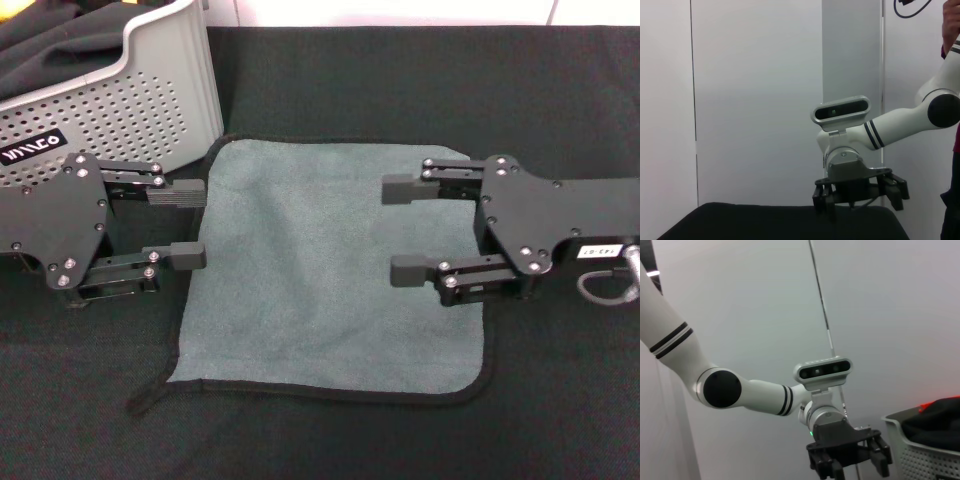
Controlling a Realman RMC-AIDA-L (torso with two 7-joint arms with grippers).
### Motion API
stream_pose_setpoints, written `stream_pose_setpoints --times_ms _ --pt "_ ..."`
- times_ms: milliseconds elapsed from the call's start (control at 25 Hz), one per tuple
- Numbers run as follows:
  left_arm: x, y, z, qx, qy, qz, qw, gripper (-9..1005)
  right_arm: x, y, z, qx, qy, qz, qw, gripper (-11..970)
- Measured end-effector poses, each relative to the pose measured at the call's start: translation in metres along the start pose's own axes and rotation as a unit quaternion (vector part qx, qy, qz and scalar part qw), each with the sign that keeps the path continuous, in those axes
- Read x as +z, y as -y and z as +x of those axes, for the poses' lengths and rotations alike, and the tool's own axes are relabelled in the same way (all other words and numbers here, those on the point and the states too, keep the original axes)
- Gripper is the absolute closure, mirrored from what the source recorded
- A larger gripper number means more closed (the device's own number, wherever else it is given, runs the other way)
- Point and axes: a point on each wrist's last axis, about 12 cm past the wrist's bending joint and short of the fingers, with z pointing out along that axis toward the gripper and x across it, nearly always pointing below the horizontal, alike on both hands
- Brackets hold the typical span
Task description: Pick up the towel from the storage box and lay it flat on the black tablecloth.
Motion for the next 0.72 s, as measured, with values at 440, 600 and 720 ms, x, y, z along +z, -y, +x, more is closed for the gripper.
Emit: stream_pose_setpoints --times_ms 440,600,720 --pt "-0.0005 0.0016 0.0005 0.0 0.002 -0.002 1.0 496 0.0091 -0.0023 0.0057 -0.003 -0.002 -0.005 1.0 212" --pt "0.0015 0.0027 0.0017 -0.001 0.005 -0.001 1.0 496 0.0097 -0.0032 0.0076 0.001 -0.002 -0.007 1.0 212" --pt "0.0025 0.003 0.002 -0.004 0.007 -0.001 1.0 496 0.0103 -0.0044 0.0083 0.003 -0.001 -0.011 1.0 212"
